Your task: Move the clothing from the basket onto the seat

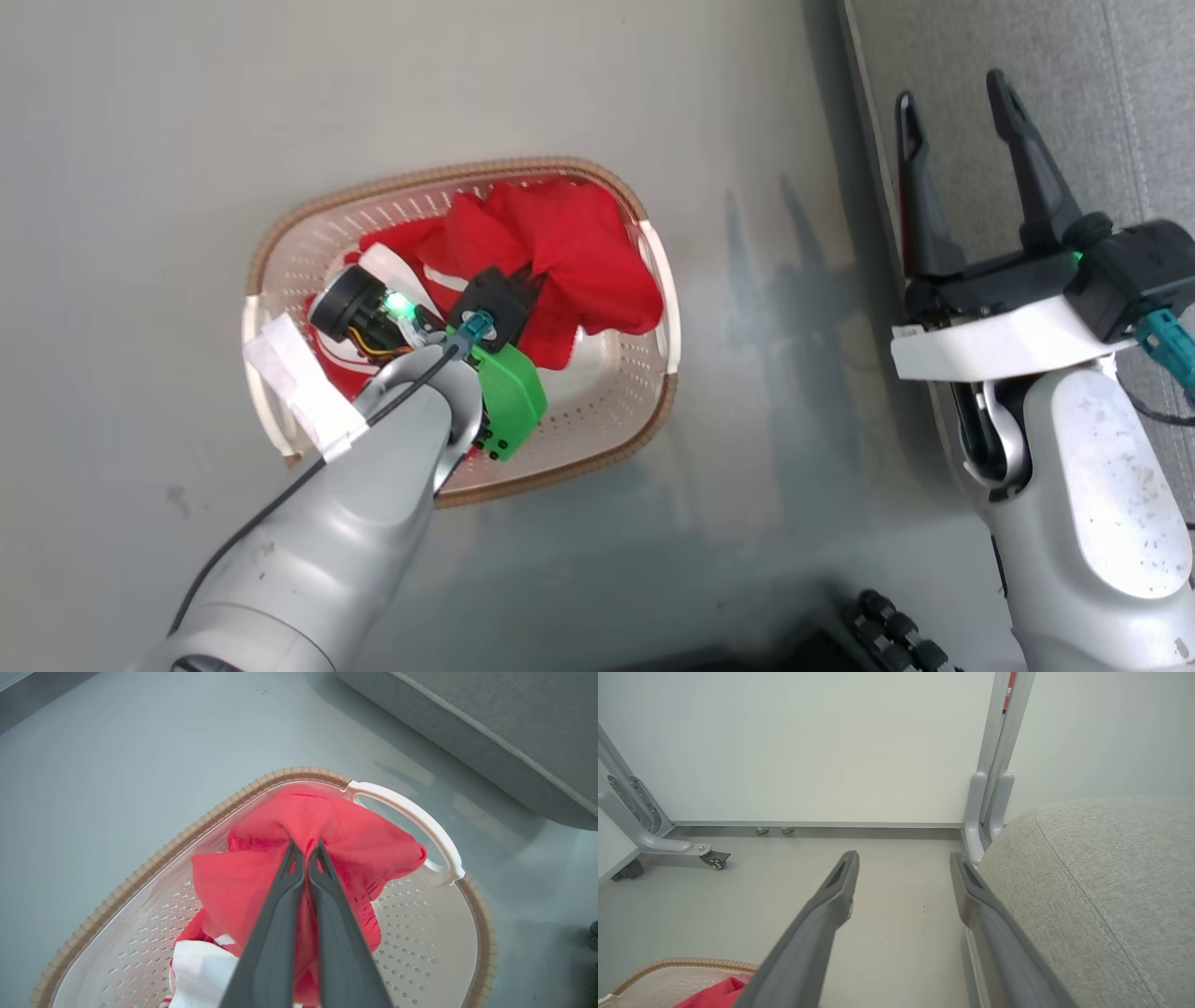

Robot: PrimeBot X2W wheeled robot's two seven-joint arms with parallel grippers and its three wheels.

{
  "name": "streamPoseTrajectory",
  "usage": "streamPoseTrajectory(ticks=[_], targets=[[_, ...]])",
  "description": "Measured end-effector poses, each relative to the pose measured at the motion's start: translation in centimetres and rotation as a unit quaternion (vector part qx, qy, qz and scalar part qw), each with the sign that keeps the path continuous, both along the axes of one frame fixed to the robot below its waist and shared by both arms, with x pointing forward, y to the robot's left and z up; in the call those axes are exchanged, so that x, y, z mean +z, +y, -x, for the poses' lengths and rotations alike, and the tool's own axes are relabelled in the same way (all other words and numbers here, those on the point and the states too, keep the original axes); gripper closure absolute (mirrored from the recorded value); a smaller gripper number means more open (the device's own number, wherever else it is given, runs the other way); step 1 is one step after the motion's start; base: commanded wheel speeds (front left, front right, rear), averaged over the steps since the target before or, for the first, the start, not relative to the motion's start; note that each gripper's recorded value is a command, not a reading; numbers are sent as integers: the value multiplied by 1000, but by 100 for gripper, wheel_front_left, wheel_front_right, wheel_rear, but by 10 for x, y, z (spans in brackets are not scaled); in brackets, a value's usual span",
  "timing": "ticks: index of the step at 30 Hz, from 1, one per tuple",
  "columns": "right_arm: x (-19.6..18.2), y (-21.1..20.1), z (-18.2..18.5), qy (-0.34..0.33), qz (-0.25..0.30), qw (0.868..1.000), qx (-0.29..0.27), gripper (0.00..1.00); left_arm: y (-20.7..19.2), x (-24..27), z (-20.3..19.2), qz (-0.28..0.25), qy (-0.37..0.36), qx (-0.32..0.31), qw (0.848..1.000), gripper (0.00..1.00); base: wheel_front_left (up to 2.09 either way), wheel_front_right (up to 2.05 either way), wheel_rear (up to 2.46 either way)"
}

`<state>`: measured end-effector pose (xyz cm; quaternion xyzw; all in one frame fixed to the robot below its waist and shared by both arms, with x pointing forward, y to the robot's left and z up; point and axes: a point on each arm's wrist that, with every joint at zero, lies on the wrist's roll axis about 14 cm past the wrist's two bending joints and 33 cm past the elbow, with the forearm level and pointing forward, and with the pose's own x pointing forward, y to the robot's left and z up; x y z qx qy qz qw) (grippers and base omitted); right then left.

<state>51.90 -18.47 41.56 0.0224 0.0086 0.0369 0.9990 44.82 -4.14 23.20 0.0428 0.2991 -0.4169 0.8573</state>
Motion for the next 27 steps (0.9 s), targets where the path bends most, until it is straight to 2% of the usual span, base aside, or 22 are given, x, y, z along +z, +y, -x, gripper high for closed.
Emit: streamPoseTrajectory(ticks=[8,15,22,27], targets=[[21,6,19,-6,-8,1000,3,0,-1,66,-7,51,-58,35,996,100,0,0,0],[44,12,39,-21,-10,1000,8,0,3,132,-12,98,-123,68,985,100,0,0,0],[68,17,60,-39,-12,999,13,0,11,208,-15,143,-207,93,963,100,0,0,0],[83,21,74,-52,-16,998,18,0,21,268,-16,175,-275,112,939,100,0,0,0]])
